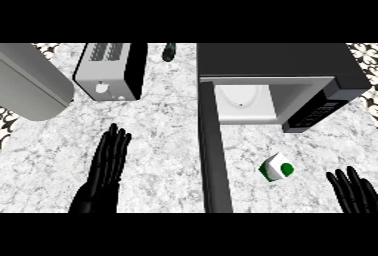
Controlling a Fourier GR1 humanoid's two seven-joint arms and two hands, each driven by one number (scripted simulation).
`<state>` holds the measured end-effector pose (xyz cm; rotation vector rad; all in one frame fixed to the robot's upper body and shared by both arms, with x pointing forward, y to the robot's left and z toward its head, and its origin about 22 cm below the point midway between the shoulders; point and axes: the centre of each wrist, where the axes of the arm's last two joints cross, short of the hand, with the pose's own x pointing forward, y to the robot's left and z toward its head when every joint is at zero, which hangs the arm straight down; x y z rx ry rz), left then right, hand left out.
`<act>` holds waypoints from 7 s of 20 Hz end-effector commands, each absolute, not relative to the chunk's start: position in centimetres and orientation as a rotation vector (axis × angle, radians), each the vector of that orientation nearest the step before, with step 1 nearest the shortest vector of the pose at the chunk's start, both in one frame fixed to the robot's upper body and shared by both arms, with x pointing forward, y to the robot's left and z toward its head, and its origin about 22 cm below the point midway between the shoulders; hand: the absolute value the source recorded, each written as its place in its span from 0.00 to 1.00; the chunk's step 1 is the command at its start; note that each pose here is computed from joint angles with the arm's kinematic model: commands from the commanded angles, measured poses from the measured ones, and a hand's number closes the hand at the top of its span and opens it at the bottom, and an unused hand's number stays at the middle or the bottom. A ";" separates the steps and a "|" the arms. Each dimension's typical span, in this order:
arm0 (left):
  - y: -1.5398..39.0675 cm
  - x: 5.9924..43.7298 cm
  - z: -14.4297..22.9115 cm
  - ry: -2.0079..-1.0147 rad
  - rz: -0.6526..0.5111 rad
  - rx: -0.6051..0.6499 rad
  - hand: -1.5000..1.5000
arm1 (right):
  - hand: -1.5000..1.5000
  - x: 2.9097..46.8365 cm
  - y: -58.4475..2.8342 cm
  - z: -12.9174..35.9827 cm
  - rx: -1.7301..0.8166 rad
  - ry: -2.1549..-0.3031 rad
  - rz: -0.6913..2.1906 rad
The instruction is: Pick up the milk, place it into the microwave and close the microwave
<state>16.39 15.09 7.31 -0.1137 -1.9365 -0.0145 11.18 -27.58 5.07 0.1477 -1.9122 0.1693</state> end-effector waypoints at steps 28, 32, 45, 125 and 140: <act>14.1 11.5 4.7 -1.911 0.013 -0.186 0.00 | 0.00 17.4 -29.3 -8.3 -0.073 -1.853 0.142; 12.7 9.4 2.7 -1.892 0.037 -0.198 0.00 | 0.00 18.3 -28.4 -10.6 -0.131 -1.841 0.145; 16.4 8.4 2.1 -1.862 0.016 -0.170 0.00 | 1.00 21.3 -32.7 -14.8 -0.211 -1.879 0.111; 24.9 11.8 -0.1 -1.832 -0.118 -0.115 0.00 | 0.00 40.0 -26.6 -1.6 -1.162 -1.687 0.379; 23.2 12.6 -0.1 -1.854 -0.116 -0.185 0.00 | 0.00 39.5 -22.2 -2.8 -0.897 -1.762 0.419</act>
